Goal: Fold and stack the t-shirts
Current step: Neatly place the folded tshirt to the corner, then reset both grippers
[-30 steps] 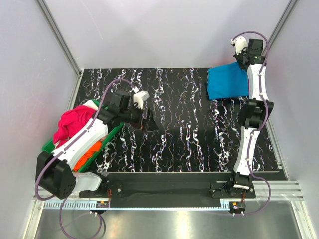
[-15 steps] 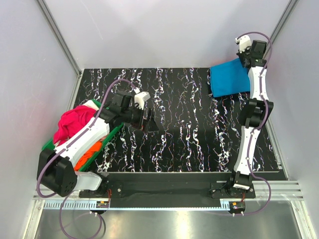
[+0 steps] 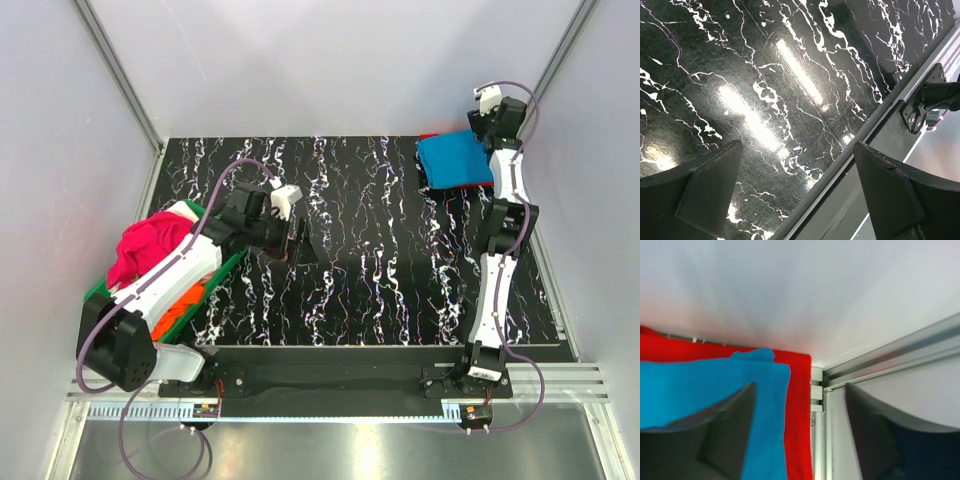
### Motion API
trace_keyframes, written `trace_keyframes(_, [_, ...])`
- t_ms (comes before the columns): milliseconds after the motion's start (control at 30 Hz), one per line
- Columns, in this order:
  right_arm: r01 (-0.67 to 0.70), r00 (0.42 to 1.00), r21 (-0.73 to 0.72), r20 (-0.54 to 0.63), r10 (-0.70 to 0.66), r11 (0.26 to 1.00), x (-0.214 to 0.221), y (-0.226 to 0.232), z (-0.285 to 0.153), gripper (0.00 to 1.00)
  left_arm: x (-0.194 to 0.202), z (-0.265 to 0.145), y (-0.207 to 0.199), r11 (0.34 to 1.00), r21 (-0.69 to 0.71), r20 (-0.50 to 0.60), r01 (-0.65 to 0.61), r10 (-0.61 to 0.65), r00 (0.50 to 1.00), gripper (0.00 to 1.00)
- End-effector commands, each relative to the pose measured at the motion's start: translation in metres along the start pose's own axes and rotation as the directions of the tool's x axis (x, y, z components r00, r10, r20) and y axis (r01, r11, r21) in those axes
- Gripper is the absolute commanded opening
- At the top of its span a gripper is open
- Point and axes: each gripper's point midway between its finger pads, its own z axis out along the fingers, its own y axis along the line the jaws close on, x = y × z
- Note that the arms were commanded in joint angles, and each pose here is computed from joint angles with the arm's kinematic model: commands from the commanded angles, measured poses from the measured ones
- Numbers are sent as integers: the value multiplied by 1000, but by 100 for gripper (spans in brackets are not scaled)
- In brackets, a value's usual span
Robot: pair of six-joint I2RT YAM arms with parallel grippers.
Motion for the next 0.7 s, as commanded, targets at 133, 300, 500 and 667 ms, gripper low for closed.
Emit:
trace_keyframes(133, [-189,959,149,242,149,971,-132,-80,-73,92,-21,-19,-11,998,-6,91,-65,66,994,99])
trace_keyframes(300, [-482,859,49,223,460,875,-180,-74,-145,100,-41,-38,-24,994,-8,179,-113,112,977,99])
trace_keyframes(500, [-822,568,-176,-198,799,541,-190,32,-254,100,-90,-85,-46,991,-33,387,-132,134,912,99])
trace_keyframes(667, [-898,438,-259,-474,763,355,-174,125,-358,100,-114,-123,-53,990,-69,498,-125,143,855,99])
